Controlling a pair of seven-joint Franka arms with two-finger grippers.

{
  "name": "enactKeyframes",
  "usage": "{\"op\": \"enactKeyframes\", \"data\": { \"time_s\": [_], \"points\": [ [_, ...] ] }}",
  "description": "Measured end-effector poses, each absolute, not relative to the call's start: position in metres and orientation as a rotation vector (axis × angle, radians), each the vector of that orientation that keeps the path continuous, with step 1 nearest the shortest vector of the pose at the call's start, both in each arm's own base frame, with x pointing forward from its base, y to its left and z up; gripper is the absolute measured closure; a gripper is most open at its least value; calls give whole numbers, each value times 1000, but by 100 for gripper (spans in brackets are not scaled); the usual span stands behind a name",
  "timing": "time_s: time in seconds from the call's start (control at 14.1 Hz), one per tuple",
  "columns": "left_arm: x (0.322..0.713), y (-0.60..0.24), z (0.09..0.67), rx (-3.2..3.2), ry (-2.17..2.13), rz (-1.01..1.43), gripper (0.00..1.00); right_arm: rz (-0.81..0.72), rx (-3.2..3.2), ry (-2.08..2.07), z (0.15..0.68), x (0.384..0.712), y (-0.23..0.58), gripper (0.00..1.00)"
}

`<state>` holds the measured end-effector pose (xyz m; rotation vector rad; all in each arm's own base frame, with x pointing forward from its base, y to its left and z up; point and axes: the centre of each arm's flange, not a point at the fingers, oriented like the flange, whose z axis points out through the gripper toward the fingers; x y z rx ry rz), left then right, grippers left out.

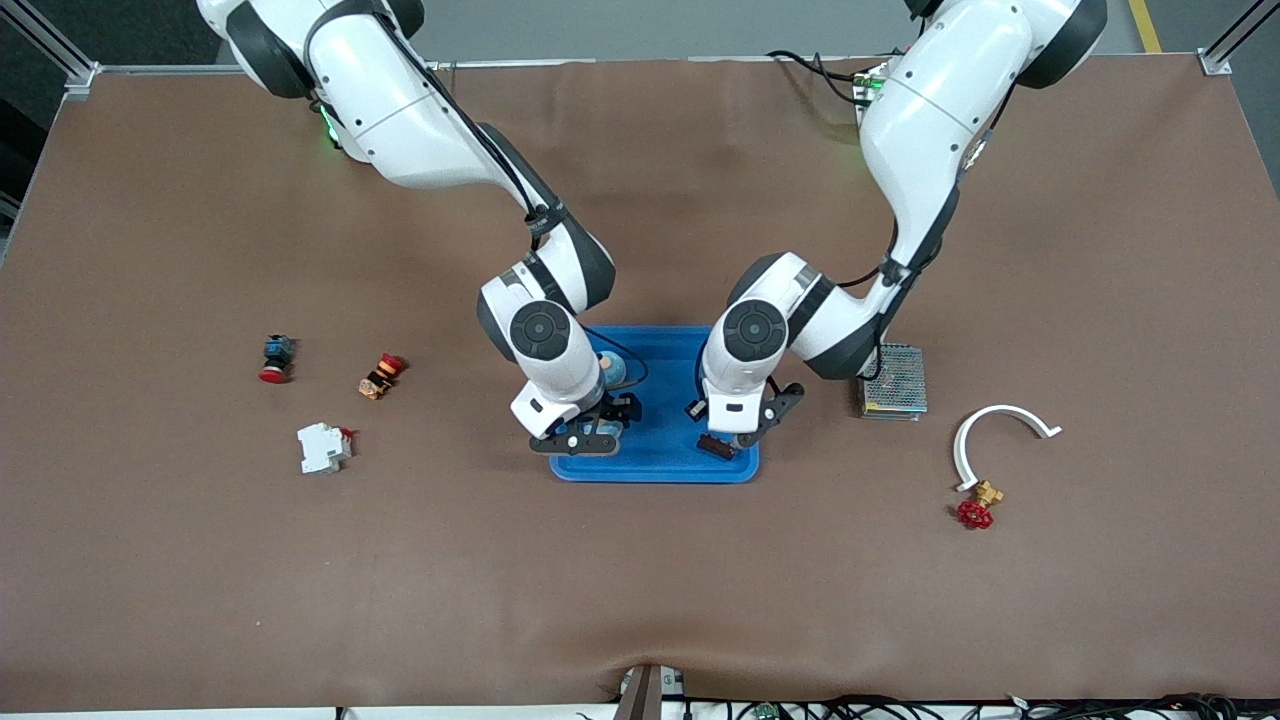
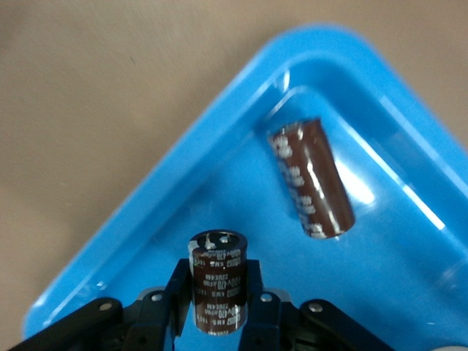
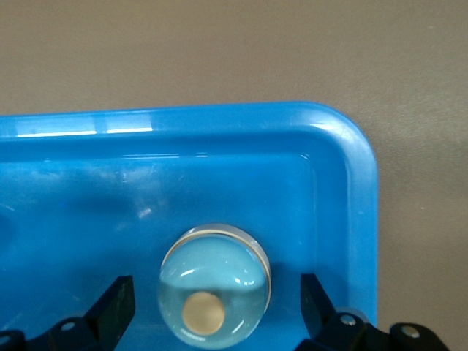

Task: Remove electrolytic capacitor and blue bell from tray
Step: 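Grasp a brown capacitor with the left gripper while the right gripper grasps a bell, then carry the capacitor toward the pipe while the right gripper lifts the bell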

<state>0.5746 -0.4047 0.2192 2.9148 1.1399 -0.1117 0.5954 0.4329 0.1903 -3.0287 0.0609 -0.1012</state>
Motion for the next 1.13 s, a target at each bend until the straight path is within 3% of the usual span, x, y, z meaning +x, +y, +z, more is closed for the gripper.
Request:
{"op": "enactKeyframes", "data": {
  "time_s": [0.49,0.92,0.99,1.13],
  "points": [
    [616,-312,320,3016,1044,-84,66,-105,-3028,61,183,596,433,0],
    [646,-214,332,3080,937,-155,66,-105,-3028,60,183,595,433,2],
    [650,-196,330,3089,914,-169,66,-104,-3028,60,182,595,433,7],
    [657,-159,325,3100,866,-195,66,-107,-3027,60,182,595,434,30]
  ]
}}
